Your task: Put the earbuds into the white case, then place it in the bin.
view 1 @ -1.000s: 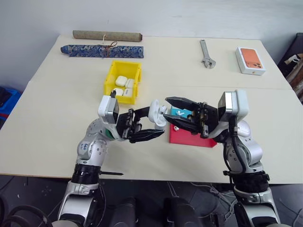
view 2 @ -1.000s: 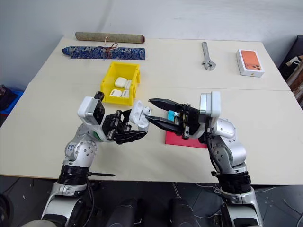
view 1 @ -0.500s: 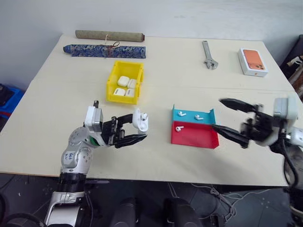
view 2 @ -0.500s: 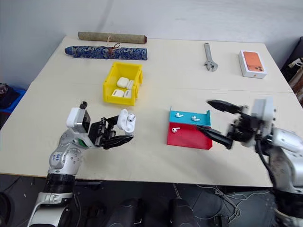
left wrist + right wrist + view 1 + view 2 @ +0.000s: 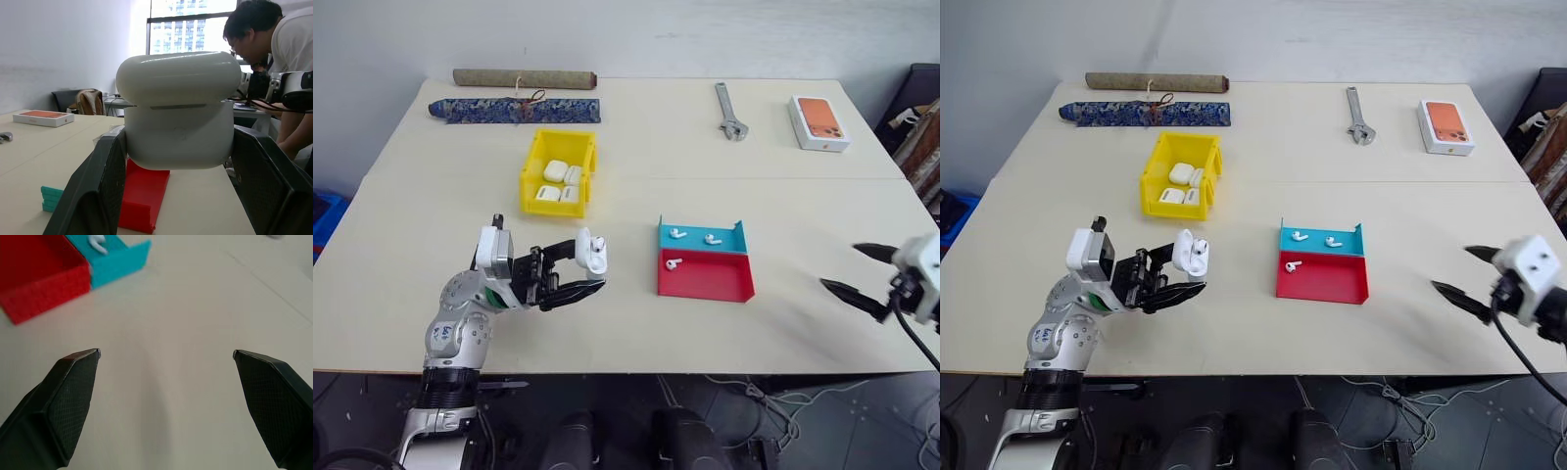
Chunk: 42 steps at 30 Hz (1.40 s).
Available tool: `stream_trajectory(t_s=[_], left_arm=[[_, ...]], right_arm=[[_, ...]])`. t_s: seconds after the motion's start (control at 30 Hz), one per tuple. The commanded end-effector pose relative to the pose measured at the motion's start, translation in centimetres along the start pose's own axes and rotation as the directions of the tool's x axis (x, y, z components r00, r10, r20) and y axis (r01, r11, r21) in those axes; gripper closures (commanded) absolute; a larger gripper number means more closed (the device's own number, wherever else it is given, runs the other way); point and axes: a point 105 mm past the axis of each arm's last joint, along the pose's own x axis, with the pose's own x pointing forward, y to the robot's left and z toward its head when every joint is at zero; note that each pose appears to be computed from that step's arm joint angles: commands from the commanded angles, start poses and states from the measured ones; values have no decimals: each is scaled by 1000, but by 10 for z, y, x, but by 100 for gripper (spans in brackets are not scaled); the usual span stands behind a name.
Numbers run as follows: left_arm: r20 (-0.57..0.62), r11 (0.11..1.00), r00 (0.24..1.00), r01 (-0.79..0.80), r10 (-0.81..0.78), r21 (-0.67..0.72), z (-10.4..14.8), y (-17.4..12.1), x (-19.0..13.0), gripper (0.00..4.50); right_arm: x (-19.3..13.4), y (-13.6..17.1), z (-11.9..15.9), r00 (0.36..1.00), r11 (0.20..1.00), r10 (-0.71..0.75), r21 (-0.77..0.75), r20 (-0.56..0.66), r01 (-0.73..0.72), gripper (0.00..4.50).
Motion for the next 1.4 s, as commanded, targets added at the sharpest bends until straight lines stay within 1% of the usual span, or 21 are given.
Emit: stream_trajectory(t_s=[0.03, 0.07, 0.1, 0.17, 0.2, 0.27, 0.3, 0.33, 0.4, 0.47, 0.63, 0.73, 0.87, 1.2, 1.3, 1.4], left_arm=[[31, 999, 999, 20, -20, 32, 9, -1, 7, 174], [33, 999, 999, 21, -22, 32, 9, -1, 8, 174], [34, 999, 999, 23, -24, 32, 8, -1, 9, 174], [37, 999, 999, 24, -25, 32, 8, 0, 11, 174], [37, 999, 999, 25, -26, 33, 8, 0, 12, 174], [42, 999, 999, 16, -18, 37, 8, 1, 13, 174], [42, 999, 999, 14, -16, 39, 8, 2, 13, 174], [43, 999, 999, 11, -12, 41, 8, 2, 13, 174], [44, 999, 999, 7, -9, 44, 8, 1, 14, 174], [44, 999, 999, 3, -5, 45, 8, 0, 14, 174], [43, 999, 999, -12, 10, 51, 7, -1, 13, 174], [42, 998, 999, -21, 18, 55, 7, -1, 12, 174], [43, 998, 999, -25, 23, 58, 7, -3, 12, 174], [40, 998, 999, -33, 30, 60, 7, -6, 14, 174], [39, 998, 999, -36, 34, 60, 7, -7, 14, 174], [39, 997, 999, -38, 36, 60, 7, -7, 14, 174]], right_arm=[[24, 3, 41, 992, 987, 128, -100, 20, -125, 4], [33, 2, 48, 988, 980, 153, -127, 15, -150, 4], [40, 2, 53, 984, 977, 178, -115, -8, -178, 4], [53, 4, 55, 963, 954, 247, -146, -106, -261, 4], [59, 4, 59, 958, 946, 261, -164, -121, -278, 4], [76, 0, 73, 957, 945, 271, -159, -103, -285, 43], [84, -1, 77, 952, 936, 285, -180, -115, -302, 69], [91, -1, 80, 946, 926, 293, -204, -135, -316, 101], [104, -2, 77, 929, 903, 304, -247, -210, -351, 169], [114, 0, 70, 905, 875, 322, -279, -277, -397, 169], [128, 6, 64, 860, 837, 378, -270, -343, -476, 169], [137, 7, 57, 839, 821, 381, -275, -389, -500, 169], [145, 6, 53, 830, 808, 371, -296, -416, -509, 169], [155, 9, 48, 802, 786, 387, -291, -456, -545, 169], [158, 10, 48, 801, 787, 392, -287, -451, -547, 232], [160, 11, 47, 795, 783, 397, -283, -458, -554, 339]])
